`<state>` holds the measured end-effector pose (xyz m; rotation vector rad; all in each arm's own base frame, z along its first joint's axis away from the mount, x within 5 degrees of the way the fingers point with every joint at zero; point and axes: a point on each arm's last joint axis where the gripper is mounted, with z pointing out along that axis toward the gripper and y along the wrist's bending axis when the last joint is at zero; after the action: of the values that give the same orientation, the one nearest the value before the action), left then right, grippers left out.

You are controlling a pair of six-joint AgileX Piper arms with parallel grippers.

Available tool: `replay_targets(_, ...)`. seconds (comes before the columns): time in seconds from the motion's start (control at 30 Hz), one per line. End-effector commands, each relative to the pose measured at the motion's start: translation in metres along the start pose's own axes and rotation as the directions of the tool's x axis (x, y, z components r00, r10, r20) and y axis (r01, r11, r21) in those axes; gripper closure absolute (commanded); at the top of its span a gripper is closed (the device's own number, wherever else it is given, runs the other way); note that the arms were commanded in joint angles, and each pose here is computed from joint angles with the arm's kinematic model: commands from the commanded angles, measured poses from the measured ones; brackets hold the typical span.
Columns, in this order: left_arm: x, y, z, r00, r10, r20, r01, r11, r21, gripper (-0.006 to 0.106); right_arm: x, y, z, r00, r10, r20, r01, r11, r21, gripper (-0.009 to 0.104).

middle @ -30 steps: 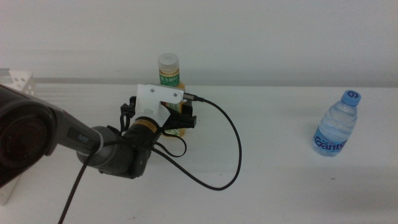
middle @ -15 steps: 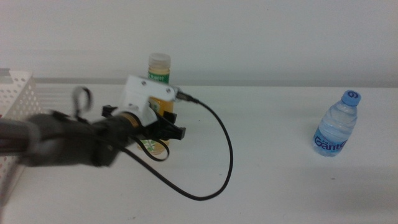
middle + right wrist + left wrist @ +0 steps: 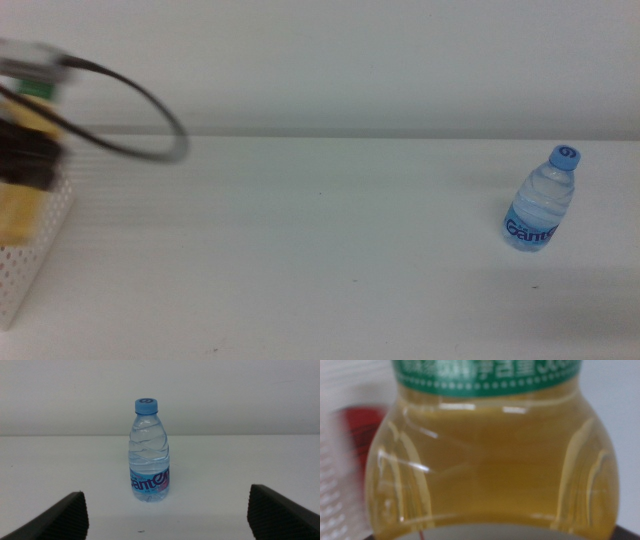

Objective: Use arms to grab the bottles and put them into the dustbin to the left of the table.

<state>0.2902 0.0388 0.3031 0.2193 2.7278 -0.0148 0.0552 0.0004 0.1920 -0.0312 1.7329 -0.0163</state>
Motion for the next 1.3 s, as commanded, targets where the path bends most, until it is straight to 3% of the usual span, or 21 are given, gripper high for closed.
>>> replay_targets(0.0, 0.000, 0.046, -0.027, 1.000, -0.017, -0.016, 0.017, 0.999, -0.043, 0.102, 0.012, 0.000, 0.001, 1.000, -0.011, 0.007, 0.011, 1.000, 0.008, 0.010)
replay_targets(0.2, 0.004, 0.118, -0.026, 0.995, -0.081, -0.055, 0.076, 0.993, -0.085, 0.102, 0.012, 0.000, 0.001, 1.000, -0.011, 0.007, 0.011, 1.000, 0.008, 0.010)
replay_targets(0.33, 0.003, 0.130, 0.000, 0.992, -0.081, -0.094, 0.074, 0.994, -0.077, 0.102, 0.012, 0.000, 0.001, 1.000, -0.011, 0.007, 0.011, 1.000, 0.008, 0.010)
replay_targets(0.53, 0.007, 0.131, 0.022, 0.978, -0.092, -0.185, 0.093, 0.996, -0.004, 0.096, 0.012, 0.000, 0.001, 1.000, -0.011, 0.007, 0.011, 1.000, 0.008, 0.010)
replay_targets(0.6, 0.008, 0.131, 0.023, 0.976, -0.091, -0.199, 0.094, 0.996, 0.003, 0.089, 0.012, 0.000, 0.001, 1.000, -0.011, 0.007, 0.011, 1.000, 0.008, 0.010)
replay_targets(0.7, 0.009, 0.130, 0.023, 0.975, -0.092, -0.202, 0.095, 0.995, 0.007, 0.068, 0.012, 0.000, 0.001, 1.000, -0.011, 0.007, 0.011, 1.000, 0.008, 0.010)
replay_targets(0.73, 0.009, 0.127, 0.017, 0.971, -0.107, -0.216, 0.113, 0.994, 0.015, 0.027, 0.012, 0.000, 0.001, 1.000, -0.011, 0.007, 0.011, 1.000, 0.008, 0.010)
replay_targets(0.83, 0.005, 0.118, -0.001, 0.973, -0.128, -0.195, 0.129, 0.992, -0.006, 0.006, 0.012, 0.000, 0.001, 1.000, -0.011, 0.007, 0.011, 1.000, 0.008, 0.010)
replay_targets(1.07, -0.010, 0.048, -0.072, 0.991, -0.129, -0.033, 0.124, 0.986, -0.111, 0.007, 0.012, 0.000, 0.001, 1.000, -0.011, 0.007, 0.011, 1.000, 0.008, 0.010)
replay_targets(1.27, 0.009, -0.043, -0.138, 0.971, 0.131, 0.200, -0.116, 0.990, -0.085, 0.007, 0.012, 0.000, 0.001, 1.000, -0.011, 0.007, 0.011, 1.000, 0.008, 0.010)
